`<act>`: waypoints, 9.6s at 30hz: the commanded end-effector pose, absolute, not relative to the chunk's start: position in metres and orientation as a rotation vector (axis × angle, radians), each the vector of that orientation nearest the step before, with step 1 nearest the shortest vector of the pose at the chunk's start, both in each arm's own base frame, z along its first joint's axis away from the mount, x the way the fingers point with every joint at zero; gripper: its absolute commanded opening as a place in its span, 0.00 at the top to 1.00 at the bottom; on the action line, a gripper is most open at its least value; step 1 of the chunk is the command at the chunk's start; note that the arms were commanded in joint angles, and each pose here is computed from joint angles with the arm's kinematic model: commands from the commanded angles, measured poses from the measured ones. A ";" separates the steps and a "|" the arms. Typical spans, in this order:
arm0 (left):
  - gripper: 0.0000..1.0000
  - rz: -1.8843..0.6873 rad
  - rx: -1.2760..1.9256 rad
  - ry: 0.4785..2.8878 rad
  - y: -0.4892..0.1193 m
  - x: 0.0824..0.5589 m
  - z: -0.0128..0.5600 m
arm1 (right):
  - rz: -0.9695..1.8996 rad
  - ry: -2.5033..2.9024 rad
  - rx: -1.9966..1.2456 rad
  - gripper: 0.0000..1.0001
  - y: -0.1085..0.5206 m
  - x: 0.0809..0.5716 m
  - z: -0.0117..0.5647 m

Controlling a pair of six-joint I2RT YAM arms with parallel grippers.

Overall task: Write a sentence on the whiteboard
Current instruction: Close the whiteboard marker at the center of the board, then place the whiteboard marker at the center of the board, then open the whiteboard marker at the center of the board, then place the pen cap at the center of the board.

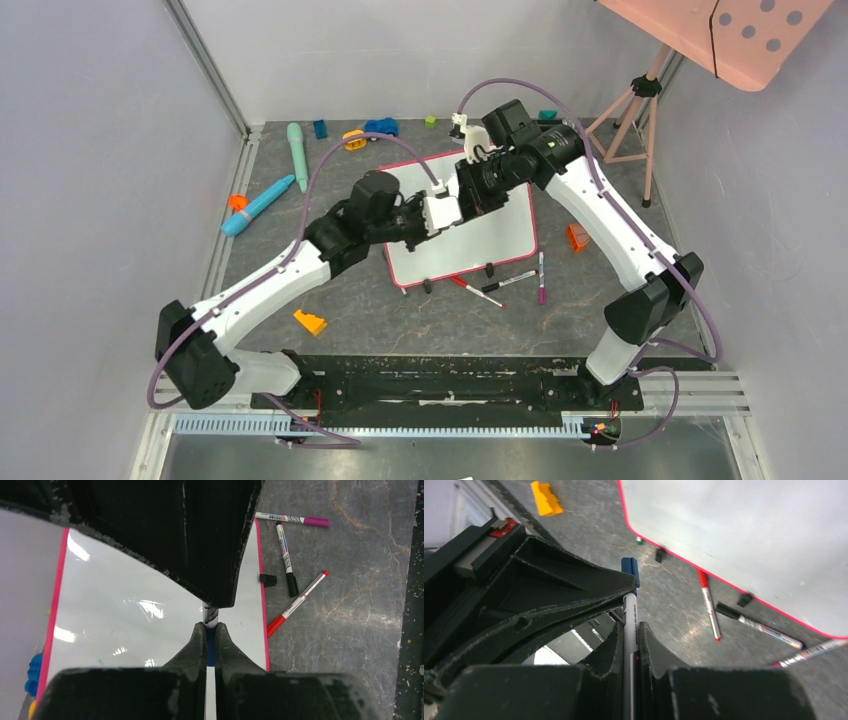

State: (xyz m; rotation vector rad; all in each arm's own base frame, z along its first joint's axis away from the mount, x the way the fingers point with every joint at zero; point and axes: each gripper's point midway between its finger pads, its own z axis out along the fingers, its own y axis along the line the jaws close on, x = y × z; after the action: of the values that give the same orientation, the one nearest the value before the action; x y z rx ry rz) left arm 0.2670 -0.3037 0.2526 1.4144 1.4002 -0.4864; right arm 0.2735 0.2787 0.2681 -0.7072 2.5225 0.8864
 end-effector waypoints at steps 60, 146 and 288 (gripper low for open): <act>0.61 -0.962 1.174 1.397 -0.439 0.161 0.191 | -0.020 2.747 -0.146 1.00 0.047 0.223 0.136; 0.25 -1.446 0.844 1.460 -0.423 0.211 0.304 | 1.070 1.522 -0.161 1.00 0.174 0.270 0.339; 0.15 -0.631 0.448 2.183 -0.270 0.235 0.148 | 0.377 2.025 0.031 1.00 0.080 0.302 0.318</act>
State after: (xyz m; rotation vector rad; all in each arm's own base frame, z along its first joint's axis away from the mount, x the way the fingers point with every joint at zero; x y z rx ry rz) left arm 0.2060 -0.3007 0.1595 0.8242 2.0590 -0.6891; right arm 0.2867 0.0641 0.2955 0.1175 2.1001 0.2950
